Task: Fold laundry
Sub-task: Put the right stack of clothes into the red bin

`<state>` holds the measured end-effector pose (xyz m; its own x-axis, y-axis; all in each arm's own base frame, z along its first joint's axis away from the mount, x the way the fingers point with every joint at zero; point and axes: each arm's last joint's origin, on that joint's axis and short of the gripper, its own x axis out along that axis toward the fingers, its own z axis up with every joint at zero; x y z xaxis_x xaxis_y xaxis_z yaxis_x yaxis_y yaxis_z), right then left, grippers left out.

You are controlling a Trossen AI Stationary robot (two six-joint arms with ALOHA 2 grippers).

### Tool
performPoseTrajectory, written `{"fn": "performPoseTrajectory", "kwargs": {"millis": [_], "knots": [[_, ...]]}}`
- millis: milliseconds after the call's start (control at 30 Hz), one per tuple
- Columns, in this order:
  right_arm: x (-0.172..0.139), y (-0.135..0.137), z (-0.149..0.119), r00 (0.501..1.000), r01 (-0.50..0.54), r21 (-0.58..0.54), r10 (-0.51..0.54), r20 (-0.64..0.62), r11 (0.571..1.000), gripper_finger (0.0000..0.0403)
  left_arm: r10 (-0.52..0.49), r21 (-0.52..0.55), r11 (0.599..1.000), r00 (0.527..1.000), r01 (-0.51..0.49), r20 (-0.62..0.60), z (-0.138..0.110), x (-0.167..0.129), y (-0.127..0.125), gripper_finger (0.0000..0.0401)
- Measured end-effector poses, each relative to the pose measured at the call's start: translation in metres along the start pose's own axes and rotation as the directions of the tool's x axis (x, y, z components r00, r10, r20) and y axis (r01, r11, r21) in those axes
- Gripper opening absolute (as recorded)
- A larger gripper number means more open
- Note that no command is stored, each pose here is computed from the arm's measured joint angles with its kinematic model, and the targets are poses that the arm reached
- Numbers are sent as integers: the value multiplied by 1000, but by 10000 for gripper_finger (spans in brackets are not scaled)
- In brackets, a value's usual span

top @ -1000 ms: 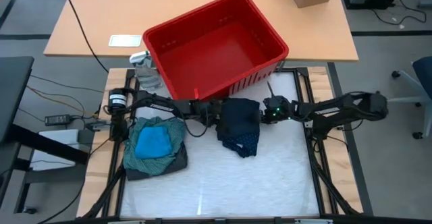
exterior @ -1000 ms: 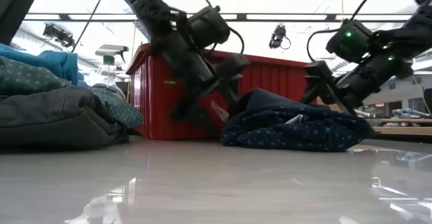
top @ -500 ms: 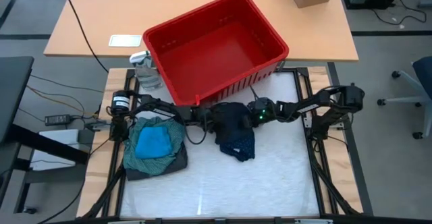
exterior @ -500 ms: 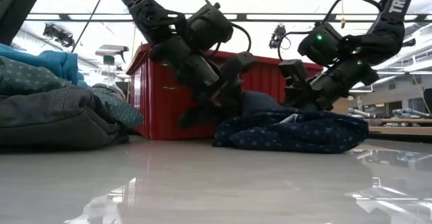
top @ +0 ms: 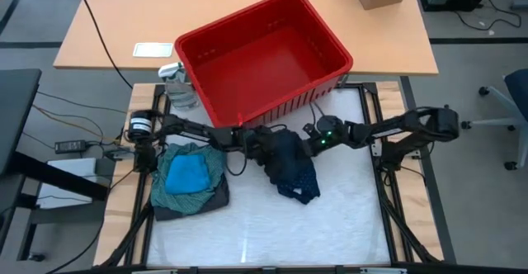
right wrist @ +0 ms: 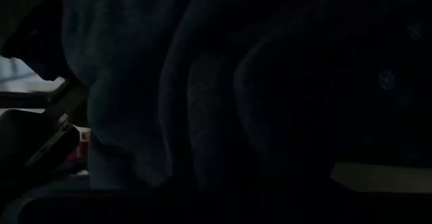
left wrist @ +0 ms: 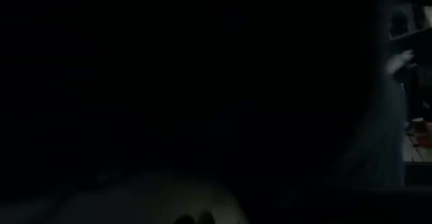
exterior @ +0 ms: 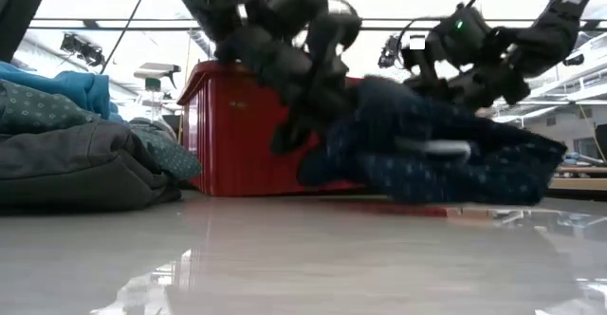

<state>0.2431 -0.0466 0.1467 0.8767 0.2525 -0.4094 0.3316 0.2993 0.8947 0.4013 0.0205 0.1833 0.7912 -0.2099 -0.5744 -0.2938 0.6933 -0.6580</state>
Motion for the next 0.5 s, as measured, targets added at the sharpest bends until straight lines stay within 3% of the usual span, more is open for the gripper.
{"fn": "performPoseTrajectory", "kwargs": {"millis": [333, 500], "knots": [[-43, 55, 6, 957, -212, -68, 222, 186, 975, 79, -16, 108, 994, 991, 1, 134, 31, -69, -50, 43], [-62, 96, 29, 912, -266, -189, 310, 267, 945, 79, 11, 162, 985, 963, -57, 270, 54, -105, -70, 45]]}}
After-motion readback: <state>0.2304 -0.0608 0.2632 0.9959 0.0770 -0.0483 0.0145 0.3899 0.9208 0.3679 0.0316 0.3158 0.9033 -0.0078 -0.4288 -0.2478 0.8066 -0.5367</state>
